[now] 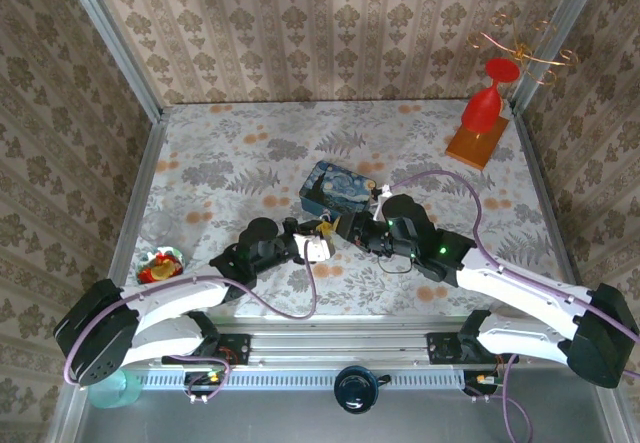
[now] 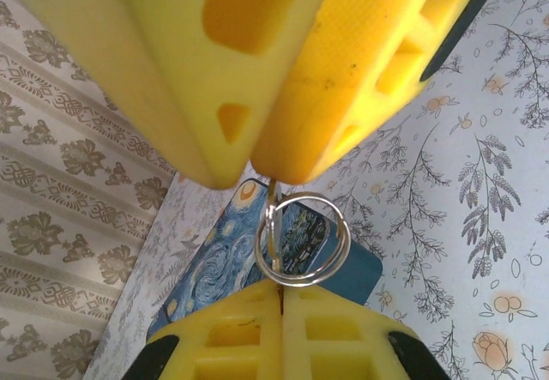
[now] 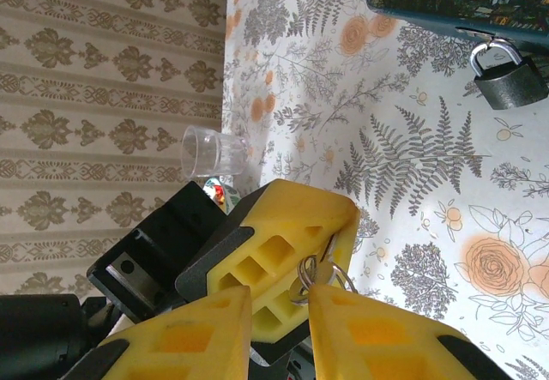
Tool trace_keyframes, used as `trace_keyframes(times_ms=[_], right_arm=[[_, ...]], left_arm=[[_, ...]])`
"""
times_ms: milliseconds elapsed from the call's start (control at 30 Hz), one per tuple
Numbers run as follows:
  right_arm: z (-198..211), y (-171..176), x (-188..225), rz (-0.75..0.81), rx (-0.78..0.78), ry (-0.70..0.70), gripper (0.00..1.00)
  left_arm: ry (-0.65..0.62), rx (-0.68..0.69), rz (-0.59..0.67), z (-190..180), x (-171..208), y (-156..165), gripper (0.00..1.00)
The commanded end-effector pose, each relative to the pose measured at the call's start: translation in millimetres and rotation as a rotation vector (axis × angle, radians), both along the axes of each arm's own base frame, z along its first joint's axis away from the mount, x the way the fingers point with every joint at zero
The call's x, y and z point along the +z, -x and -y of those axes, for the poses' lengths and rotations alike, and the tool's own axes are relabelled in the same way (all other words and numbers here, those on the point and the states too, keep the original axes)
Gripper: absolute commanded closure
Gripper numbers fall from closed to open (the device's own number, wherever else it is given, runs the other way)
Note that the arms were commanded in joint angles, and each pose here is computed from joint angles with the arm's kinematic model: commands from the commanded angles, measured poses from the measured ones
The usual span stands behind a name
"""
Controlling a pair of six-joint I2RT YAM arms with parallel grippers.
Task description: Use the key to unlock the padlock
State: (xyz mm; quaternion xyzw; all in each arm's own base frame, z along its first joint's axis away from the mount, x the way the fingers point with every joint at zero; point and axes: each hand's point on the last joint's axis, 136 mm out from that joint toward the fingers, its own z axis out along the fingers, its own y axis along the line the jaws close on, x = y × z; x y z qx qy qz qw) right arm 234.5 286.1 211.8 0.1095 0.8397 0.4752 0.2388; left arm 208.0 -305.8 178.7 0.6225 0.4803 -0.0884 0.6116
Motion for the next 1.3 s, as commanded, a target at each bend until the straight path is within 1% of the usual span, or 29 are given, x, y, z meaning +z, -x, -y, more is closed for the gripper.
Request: trace_keyframes(times_ms=[0, 233, 367, 467, 733, 833, 967, 1000, 1067, 1100, 1133, 1200, 1267], right_arm=[[-2, 0, -2, -0.034, -0.002, 0.014, 0.74], [7, -3, -8, -0.049, -0.046, 0.066, 0.69], [3, -4, -7, -0.049, -0.038, 0.045, 0.69], [-1, -5, -5, -0.045, -0.032, 0.02, 0.74], [0, -6, -3, -0.031, -0.035, 0.026, 0.89], [1, -6, -5, -0.026, -0.034, 0.033, 0.91], [0, -7, -1, 0.008, -0.02, 0.036, 0.97], [0, -8, 1, 0.03, -0.015, 0.037, 0.99], [1, -10, 6, 0.086, -0.001, 0.042, 1.0], [2, -12, 10, 0.124, 0.005, 0.043, 1.0], [5, -14, 12, 0.148, 0.0, 0.041, 1.0], [16, -21, 19, 0.224, -0.025, 0.032, 1.0], [27, -26, 23, 0.295, -0.057, 0.026, 1.0]], left_arm=[[0.036, -0.05, 0.05, 9, 20, 6, 1.0], [0.046, -0.029, 0.057, 6, 20, 4, 1.0], [0.045, -0.039, 0.054, 7, 19, 6, 1.0], [0.046, -0.045, 0.049, 8, 18, 7, 1.0], [0.041, -0.045, 0.044, 8, 17, 7, 1.0], [0.037, -0.036, 0.046, 6, 15, 7, 1.0], [0.043, -0.018, 0.04, 4, 16, 5, 1.0], [0.05, -0.008, 0.035, 3, 18, 4, 0.97], [0.091, 0.022, 0.013, 0, 26, 1, 0.85], [0.129, 0.053, -0.015, -4, 34, -2, 0.77], [0.162, 0.07, -0.046, -7, 40, -3, 0.72], [0.275, 0.112, -0.149, -18, 56, -4, 0.59], [0.373, 0.131, -0.264, -28, 67, -4, 0.55]])
